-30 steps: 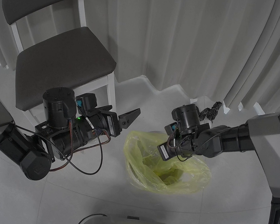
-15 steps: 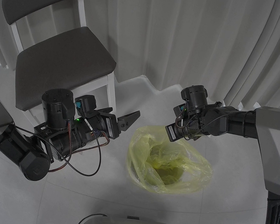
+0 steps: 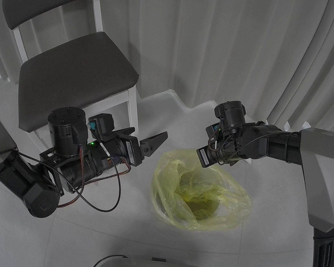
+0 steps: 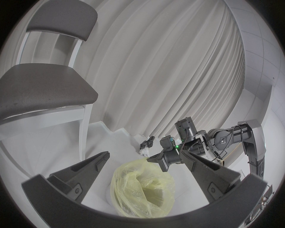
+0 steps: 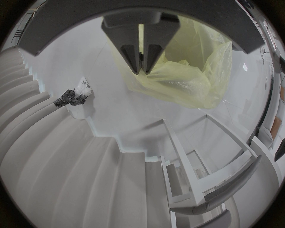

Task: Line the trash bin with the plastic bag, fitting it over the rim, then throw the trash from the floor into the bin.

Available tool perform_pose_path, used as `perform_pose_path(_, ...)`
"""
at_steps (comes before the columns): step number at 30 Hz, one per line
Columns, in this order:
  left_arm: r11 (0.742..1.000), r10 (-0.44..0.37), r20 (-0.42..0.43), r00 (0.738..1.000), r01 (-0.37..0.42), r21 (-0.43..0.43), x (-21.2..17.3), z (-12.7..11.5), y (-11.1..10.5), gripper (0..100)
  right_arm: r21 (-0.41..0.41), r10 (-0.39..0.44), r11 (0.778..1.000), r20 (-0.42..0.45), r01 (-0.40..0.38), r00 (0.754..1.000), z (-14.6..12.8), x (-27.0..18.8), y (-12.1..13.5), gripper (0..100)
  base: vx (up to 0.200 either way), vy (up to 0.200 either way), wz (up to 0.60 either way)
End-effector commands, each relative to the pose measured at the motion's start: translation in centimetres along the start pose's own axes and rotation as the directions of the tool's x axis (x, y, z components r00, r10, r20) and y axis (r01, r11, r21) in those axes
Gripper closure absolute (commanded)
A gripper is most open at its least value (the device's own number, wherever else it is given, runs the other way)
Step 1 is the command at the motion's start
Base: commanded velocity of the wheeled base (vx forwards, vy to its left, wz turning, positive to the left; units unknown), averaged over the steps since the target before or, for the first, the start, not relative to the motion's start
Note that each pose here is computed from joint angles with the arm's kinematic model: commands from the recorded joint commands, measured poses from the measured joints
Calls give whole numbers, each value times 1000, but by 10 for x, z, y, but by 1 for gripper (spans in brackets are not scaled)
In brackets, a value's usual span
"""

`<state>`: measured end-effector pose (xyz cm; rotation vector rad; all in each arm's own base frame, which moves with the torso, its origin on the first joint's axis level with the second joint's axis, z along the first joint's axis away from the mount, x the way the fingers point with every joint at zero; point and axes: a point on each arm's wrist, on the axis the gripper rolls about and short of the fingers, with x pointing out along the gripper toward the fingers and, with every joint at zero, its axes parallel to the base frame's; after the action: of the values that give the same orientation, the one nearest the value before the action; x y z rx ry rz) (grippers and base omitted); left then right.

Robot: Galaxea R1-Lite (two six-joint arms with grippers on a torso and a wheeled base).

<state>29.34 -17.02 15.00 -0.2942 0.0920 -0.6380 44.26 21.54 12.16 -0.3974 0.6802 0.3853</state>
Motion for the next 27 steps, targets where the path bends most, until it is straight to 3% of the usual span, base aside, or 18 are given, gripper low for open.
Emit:
perform_pose_path(1,1000,-10,20,1000,10,1,3,-2,0,0,6,2,1000,-25,-2,1000,-3,5,0,100,0,0,0)
perform_pose_path(7,995,-86,145,986,79,55,5,-14,0,0,18,4,1000,-38,-3,999,-4,2,-1,100,0,0,0)
perform_pose_path(10,994,-81,130,988,70,90,5,-19,4,0,19,5,1000,-37,-4,999,-3,2,-1,100,67,0,0)
perform_pose_path(15,992,-102,100,990,94,78,-4,-12,-2,0,19,5,1000,-37,-4,999,-3,2,-1,100,200,0,0)
perform_pose_path(27,994,-105,100,989,101,46,-7,-7,-6,0,17,-2,1000,-35,2,999,-4,4,-4,100,0,0,0)
